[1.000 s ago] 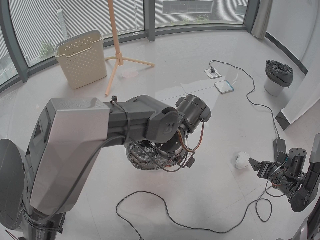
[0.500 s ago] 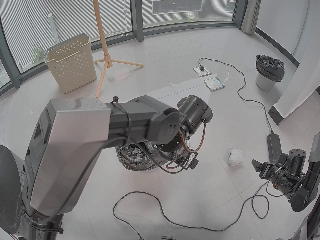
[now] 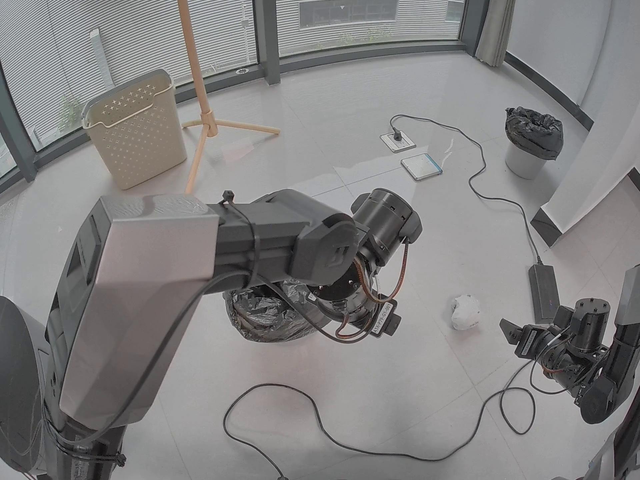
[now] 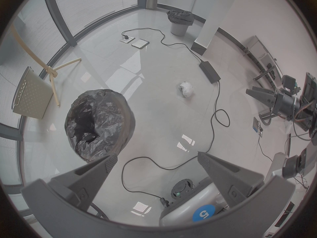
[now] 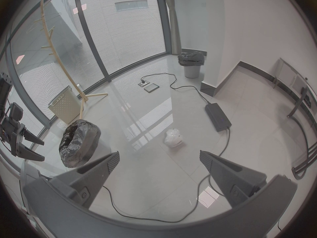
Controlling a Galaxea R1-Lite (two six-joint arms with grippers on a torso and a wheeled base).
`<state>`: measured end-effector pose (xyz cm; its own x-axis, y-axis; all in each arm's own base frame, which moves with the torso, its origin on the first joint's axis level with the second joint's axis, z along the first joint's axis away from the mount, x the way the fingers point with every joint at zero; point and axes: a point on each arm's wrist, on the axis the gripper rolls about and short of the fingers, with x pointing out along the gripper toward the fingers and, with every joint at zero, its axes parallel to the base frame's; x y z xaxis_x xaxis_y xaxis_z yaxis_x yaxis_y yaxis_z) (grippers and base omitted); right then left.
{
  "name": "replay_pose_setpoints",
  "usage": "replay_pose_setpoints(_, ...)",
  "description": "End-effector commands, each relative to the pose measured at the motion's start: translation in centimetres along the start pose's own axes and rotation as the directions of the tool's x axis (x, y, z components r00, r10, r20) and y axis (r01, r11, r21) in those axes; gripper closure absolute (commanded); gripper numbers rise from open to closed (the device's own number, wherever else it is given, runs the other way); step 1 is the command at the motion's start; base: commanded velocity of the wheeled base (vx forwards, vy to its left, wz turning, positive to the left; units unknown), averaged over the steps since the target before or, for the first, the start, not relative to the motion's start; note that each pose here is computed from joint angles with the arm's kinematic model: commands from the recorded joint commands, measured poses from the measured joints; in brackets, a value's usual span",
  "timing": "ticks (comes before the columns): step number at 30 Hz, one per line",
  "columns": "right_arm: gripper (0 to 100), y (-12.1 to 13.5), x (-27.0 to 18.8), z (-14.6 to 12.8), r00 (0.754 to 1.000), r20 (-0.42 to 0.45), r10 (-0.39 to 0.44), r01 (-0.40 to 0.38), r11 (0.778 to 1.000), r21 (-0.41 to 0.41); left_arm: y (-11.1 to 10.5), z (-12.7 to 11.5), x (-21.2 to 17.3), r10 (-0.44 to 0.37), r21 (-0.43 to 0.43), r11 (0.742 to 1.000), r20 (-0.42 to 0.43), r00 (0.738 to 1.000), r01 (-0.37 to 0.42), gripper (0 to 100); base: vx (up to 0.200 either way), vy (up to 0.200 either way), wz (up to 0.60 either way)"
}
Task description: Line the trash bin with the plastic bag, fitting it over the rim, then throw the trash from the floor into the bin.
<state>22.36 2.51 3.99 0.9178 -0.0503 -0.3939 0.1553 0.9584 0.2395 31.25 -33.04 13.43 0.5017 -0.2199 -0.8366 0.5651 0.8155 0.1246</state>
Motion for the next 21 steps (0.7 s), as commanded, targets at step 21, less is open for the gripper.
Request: replay_pose_setpoints(21,0,0.3,1.1,-0.1,1.000,0.009,-0.014,0.014,1.000,-0.015,1.0,-1.1,0.0,0.097,0.021,0.995,-0.102,0.990,-0.095,0,0.000,0.000,-0.11)
